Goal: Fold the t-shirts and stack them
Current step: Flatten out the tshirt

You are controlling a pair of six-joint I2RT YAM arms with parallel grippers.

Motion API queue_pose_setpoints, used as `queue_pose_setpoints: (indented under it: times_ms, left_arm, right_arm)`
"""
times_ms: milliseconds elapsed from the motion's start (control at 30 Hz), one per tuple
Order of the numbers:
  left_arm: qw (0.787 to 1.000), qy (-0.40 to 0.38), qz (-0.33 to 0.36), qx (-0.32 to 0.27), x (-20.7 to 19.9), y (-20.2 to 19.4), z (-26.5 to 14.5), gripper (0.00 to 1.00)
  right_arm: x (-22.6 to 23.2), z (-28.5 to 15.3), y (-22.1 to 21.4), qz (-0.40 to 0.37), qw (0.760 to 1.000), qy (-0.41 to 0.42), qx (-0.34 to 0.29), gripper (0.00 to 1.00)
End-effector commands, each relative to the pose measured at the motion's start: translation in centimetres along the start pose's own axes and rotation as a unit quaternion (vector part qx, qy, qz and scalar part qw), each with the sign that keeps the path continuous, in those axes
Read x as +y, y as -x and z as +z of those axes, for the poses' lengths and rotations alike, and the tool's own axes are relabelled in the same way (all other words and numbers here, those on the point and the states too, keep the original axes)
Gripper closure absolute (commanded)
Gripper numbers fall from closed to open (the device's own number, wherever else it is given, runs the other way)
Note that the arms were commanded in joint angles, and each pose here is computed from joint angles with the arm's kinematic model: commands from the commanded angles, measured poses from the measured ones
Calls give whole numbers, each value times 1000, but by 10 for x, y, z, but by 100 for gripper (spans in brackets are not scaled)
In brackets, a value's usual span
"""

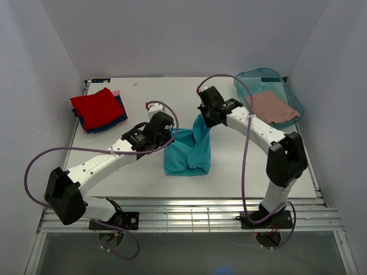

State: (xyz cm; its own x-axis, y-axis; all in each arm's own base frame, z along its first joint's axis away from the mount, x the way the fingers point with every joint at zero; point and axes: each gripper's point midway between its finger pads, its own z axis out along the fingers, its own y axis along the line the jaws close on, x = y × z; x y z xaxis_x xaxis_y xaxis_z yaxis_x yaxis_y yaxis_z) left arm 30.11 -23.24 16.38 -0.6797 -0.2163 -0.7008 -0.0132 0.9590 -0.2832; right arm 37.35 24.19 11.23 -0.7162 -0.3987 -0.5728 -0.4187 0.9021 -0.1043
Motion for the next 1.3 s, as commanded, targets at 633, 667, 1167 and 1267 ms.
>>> queue_pose_setpoints:
  times_ms: [633,667,1167,1267]
  left_arm:
    - [981,31,-65,-178,77,88,-139,100]
    - [981,36,-78,-173,83,82,-139,100]
    - [983,147,-90,-64,126,-1,-90,2]
    - [991,87,-86,-52,93,4,-81,13]
  right_arm:
    - [-158,-216,22,99,965,-218,-103,92]
    - [-160,-217,16,99,965,-224,-96,92]
    - [-166,-168,-34,118,965,-232,-28,60]
    - [-160,-182,-24,137,966,-208,-72,48]
